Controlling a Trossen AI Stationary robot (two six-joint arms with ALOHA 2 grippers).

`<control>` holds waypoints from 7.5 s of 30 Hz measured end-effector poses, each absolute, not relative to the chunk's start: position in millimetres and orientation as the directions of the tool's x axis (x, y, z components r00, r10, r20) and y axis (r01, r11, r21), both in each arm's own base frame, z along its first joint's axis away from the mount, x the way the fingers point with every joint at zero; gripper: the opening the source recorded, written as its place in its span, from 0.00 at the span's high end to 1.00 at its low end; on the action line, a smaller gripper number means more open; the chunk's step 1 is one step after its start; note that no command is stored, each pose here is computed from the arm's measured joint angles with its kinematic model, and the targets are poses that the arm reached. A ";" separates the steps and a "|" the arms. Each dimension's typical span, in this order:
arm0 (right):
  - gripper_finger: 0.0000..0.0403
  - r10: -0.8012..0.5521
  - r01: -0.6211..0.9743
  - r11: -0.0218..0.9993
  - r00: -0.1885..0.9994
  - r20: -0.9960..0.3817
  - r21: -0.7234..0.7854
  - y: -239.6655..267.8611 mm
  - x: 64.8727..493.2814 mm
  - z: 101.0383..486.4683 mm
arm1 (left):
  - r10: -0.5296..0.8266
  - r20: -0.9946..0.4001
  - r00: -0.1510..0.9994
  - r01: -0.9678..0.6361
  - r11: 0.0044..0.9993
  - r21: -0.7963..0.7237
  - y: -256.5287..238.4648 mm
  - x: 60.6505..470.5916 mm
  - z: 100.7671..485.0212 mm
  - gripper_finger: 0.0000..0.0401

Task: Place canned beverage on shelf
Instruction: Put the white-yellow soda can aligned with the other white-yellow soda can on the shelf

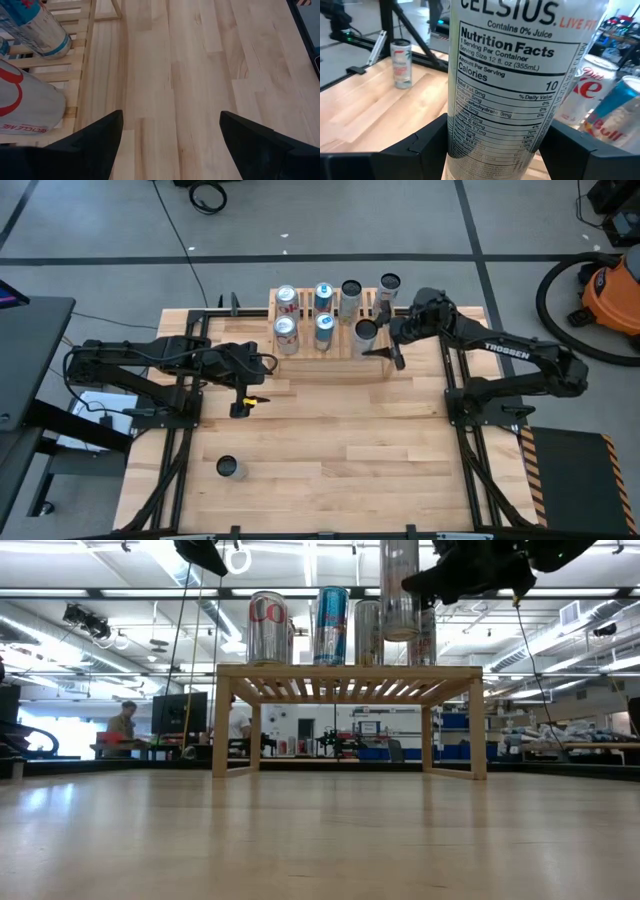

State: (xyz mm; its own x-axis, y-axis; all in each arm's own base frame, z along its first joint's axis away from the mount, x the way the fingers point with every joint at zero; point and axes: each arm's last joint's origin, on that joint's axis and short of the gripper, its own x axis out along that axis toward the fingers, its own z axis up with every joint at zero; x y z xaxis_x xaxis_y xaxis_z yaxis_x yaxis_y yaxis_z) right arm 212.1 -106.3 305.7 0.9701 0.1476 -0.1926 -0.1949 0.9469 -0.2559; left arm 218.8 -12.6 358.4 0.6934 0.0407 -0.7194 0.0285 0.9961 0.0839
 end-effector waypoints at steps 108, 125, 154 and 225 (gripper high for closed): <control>0.21 -0.005 -0.026 0.984 0.985 -0.174 -0.178 -136.4 215.0 298.7 | 0.040 -0.715 0.698 0.041 0.995 0.096 -12.7 219.3 358.8 0.17; 0.21 -0.006 -0.026 0.983 0.984 -0.176 -0.181 -132.3 217.8 298.7 | 0.040 -0.715 0.698 0.042 0.994 0.097 -12.7 219.3 358.9 0.17; 0.21 -0.120 0.085 0.982 0.970 -0.212 -0.168 -103.7 183.5 320.8 | 0.040 -0.715 0.698 0.042 0.995 0.096 -12.7 219.3 358.8 0.17; 0.98 -0.626 0.601 0.779 0.728 -0.281 -0.177 -12.4 265.4 273.1 | 0.091 -0.704 0.705 0.022 0.988 0.150 -11.2 220.0 359.6 0.17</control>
